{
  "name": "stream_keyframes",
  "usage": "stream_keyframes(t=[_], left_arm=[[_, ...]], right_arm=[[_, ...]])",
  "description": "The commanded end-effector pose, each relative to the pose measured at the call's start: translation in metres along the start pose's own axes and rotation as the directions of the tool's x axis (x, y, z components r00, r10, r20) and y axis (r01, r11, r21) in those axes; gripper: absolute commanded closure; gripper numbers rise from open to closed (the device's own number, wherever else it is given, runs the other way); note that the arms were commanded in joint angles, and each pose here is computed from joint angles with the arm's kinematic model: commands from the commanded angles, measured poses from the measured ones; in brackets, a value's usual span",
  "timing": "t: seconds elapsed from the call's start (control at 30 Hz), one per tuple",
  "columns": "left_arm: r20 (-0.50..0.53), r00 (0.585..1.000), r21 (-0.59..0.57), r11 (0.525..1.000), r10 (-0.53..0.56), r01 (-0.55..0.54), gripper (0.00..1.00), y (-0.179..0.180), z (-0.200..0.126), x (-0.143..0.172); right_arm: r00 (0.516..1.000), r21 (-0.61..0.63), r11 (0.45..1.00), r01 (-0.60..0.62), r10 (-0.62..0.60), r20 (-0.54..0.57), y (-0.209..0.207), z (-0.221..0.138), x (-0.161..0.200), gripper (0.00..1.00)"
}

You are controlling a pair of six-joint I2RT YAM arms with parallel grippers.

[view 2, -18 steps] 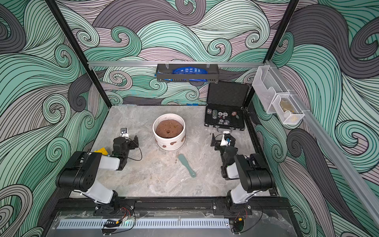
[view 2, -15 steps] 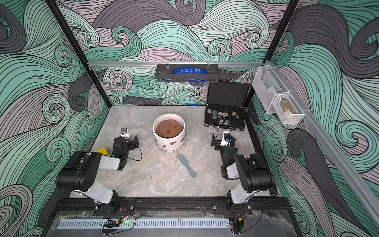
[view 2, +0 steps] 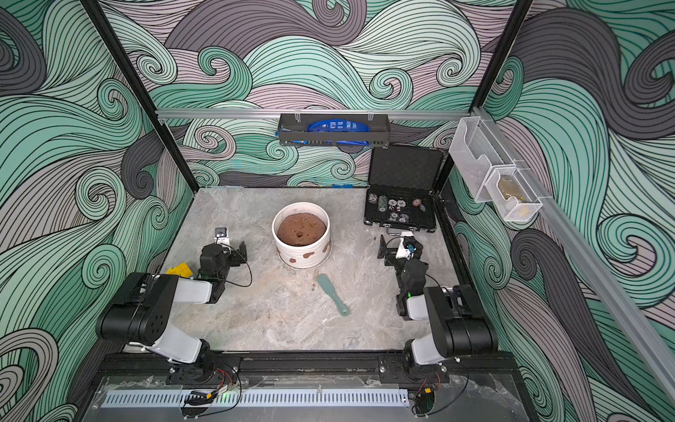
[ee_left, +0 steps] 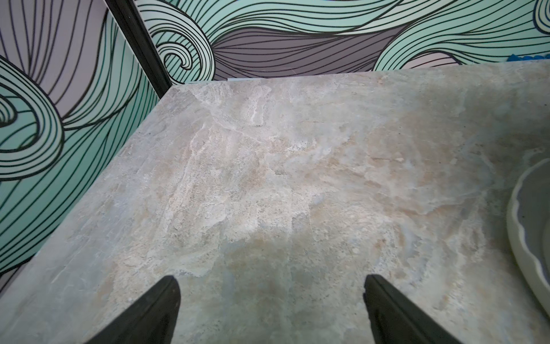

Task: Scrub the dried mud off the ceramic pot
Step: Pick up the brush from the center of the board.

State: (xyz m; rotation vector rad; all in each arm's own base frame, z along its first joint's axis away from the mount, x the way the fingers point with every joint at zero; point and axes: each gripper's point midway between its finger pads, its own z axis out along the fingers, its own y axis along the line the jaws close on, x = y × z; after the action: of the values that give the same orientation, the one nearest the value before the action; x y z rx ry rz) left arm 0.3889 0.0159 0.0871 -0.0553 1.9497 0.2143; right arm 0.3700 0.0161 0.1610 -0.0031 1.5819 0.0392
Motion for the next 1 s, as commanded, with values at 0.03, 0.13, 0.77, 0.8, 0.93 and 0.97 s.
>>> stream_keyframes(t=[0.03,0.13,0.77,0.8,0.93,0.97], left_arm=[[0.083,0.995,-0.107,0.992,-0.062,0.07,0.01,0.026,-0.025,-0.059],[0.048,0.975,-0.124,0.967,-0.217,0.221,0.01,0.037,-0.048,-0.088],[-0.4,0.903,0.692,0.595,-0.155,0.409,0.08,-0.105,-0.237,-0.131],[-0.427,0.893,0.721,0.541,-0.145,0.432,0.08,-0.114,-0.247,-0.13],[-0.485,0.871,0.784,0.403,-0.078,0.472,0.07,-0.146,-0.28,-0.12],[-0.485,0.873,0.791,0.396,-0.06,0.466,0.07,-0.15,-0.285,-0.117]], right_arm=[[1.0,-0.053,0.999,-0.008,0.006,-0.027,0.015,0.006,-0.024,0.01],[0.998,-0.153,0.988,-0.026,0.018,-0.053,0.045,0.01,-0.054,0.01],[0.816,-0.557,0.774,-0.301,-0.093,-0.57,0.177,-0.099,-0.033,0.01],[0.801,-0.548,0.781,-0.299,-0.107,-0.59,0.179,-0.104,-0.024,0.01],[0.749,-0.527,0.797,-0.296,-0.149,-0.645,0.191,-0.123,0.002,0.01],[0.735,-0.515,0.809,-0.284,-0.161,-0.658,0.191,-0.127,0.01,0.01]])
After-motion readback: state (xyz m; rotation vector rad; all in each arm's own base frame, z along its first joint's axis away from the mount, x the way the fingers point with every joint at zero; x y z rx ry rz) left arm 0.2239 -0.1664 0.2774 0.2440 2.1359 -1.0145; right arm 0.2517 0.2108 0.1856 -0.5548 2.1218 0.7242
